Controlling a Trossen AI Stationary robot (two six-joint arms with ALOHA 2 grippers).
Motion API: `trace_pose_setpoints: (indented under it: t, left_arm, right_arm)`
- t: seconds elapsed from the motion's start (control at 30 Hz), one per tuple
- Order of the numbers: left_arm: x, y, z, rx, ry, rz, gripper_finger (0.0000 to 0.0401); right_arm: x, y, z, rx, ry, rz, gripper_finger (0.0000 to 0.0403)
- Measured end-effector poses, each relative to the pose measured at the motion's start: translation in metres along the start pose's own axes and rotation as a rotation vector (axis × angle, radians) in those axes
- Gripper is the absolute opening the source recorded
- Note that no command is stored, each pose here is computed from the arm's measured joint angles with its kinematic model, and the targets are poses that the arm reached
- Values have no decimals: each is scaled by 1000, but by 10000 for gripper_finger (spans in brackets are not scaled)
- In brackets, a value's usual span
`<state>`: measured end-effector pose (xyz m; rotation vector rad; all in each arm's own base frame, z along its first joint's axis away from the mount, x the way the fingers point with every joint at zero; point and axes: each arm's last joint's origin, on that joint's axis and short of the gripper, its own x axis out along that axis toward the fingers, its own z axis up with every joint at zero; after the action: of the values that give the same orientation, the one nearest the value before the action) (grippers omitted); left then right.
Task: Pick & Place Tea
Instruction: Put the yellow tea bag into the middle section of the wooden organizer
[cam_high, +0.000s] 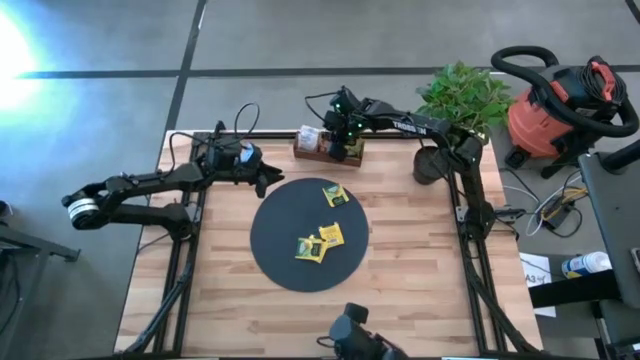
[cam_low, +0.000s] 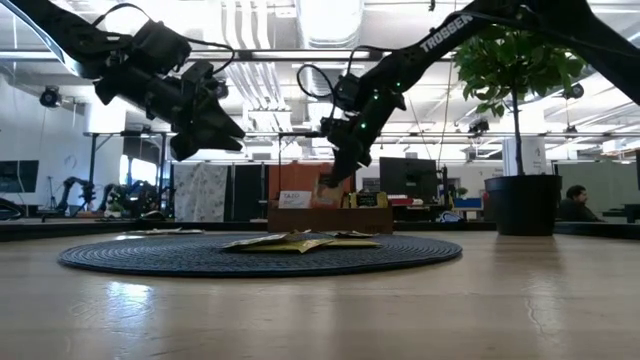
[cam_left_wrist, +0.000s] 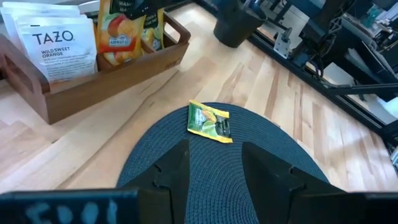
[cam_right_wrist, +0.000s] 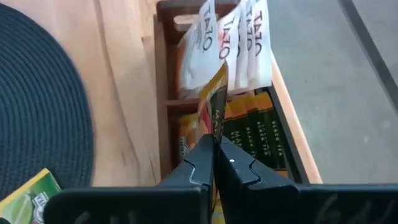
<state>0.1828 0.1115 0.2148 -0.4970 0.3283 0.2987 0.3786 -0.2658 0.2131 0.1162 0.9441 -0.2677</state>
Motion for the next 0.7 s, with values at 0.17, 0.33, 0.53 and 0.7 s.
trace_pose_setpoints:
  t: [0.17,0.33,0.53,0.7]
  left_arm:
    - [0,0,0,0,0,0,140]
    - [0,0,-1,-1,6,4,140]
    - [0,1,0,3,-3,32,140]
    - [0,2,0,1,-6,41,140]
  right_arm:
    - [8,1,-7,-1,54,17,8]
    - [7,5,-15,-27,140,48,8]
    - [3,5,-11,-38,118,34,8]
    - [3,4,-11,-43,114,29,8]
